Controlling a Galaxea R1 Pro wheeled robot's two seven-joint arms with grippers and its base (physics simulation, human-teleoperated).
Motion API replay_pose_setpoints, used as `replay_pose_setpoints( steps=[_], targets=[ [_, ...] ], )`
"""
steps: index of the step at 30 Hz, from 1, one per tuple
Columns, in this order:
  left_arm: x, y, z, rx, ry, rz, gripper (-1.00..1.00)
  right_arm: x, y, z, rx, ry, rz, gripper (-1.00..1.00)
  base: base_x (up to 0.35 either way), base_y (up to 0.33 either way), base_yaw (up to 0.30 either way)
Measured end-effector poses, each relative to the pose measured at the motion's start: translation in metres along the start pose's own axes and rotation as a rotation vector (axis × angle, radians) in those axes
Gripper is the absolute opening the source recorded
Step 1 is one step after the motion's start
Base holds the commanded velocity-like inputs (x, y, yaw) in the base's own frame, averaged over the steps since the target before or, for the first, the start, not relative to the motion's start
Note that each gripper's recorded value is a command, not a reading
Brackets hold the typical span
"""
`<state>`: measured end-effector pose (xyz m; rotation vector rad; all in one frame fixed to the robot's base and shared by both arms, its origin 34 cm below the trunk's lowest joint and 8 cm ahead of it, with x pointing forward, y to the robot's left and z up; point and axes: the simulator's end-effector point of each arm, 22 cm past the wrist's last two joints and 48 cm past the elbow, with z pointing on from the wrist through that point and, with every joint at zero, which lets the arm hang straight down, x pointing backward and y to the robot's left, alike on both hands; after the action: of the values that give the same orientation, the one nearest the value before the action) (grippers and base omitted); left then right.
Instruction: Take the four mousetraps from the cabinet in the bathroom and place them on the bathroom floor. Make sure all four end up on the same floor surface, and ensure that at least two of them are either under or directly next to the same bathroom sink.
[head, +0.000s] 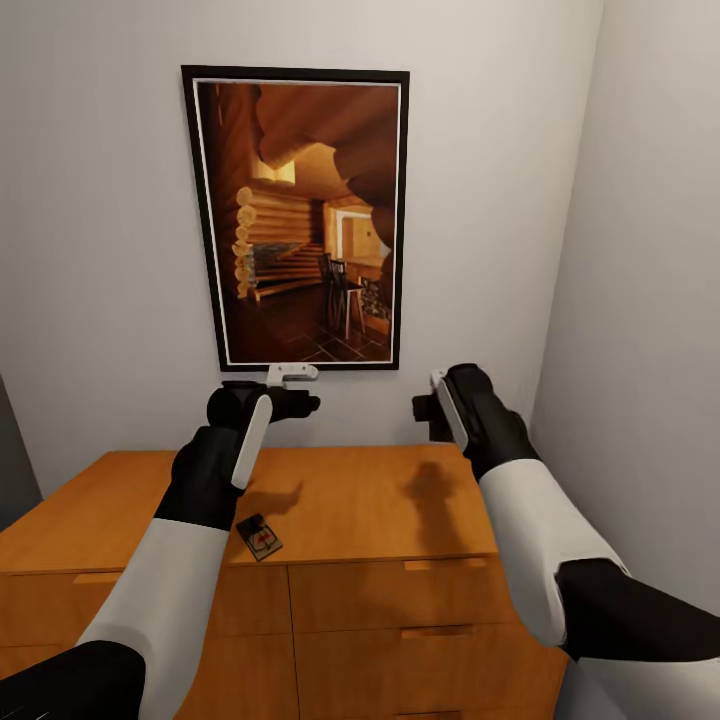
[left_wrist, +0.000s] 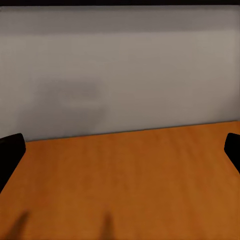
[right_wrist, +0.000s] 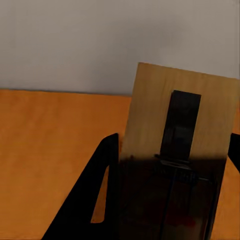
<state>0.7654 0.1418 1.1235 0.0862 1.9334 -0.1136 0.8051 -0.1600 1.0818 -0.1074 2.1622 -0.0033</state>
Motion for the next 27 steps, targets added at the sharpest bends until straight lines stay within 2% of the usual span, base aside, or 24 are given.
replay_pose_setpoints(
  steps=[5,7,8,11,16,27],
  targets=[
    [0.0,0.0,0.0,0.0,0.001,0.0,1.0,-0.004,0.03,-0.004,-0.05,-0.015,-0.099,-1.0,0.0,0.0,0.0],
    [0.001,0.0,0.0,0.0,0.002,0.0,1.0,-0.003,0.043,-0.005,-0.085,-0.015,-0.123,-1.0,0.0,0.0,0.0],
    [0.001,0.0,0.0,0.0,0.002,0.0,1.0,-0.002,0.047,-0.006,-0.098,-0.015,-0.131,-1.0,0.0,0.0,0.0],
    [0.001,0.0,0.001,0.0,0.002,0.001,1.0,0.001,0.071,-0.009,-0.194,-0.008,-0.148,-1.0,0.0,0.0,0.0],
    [0.001,0.0,0.001,-0.001,0.003,0.001,1.0,0.005,0.091,-0.014,-0.278,-0.001,-0.161,-1.0,0.0,0.0,0.0],
    [0.001,0.0,0.001,0.0,0.003,0.001,1.0,0.008,0.101,-0.015,-0.294,0.003,-0.197,-1.0,-0.05,0.0,0.0]
  ],
)
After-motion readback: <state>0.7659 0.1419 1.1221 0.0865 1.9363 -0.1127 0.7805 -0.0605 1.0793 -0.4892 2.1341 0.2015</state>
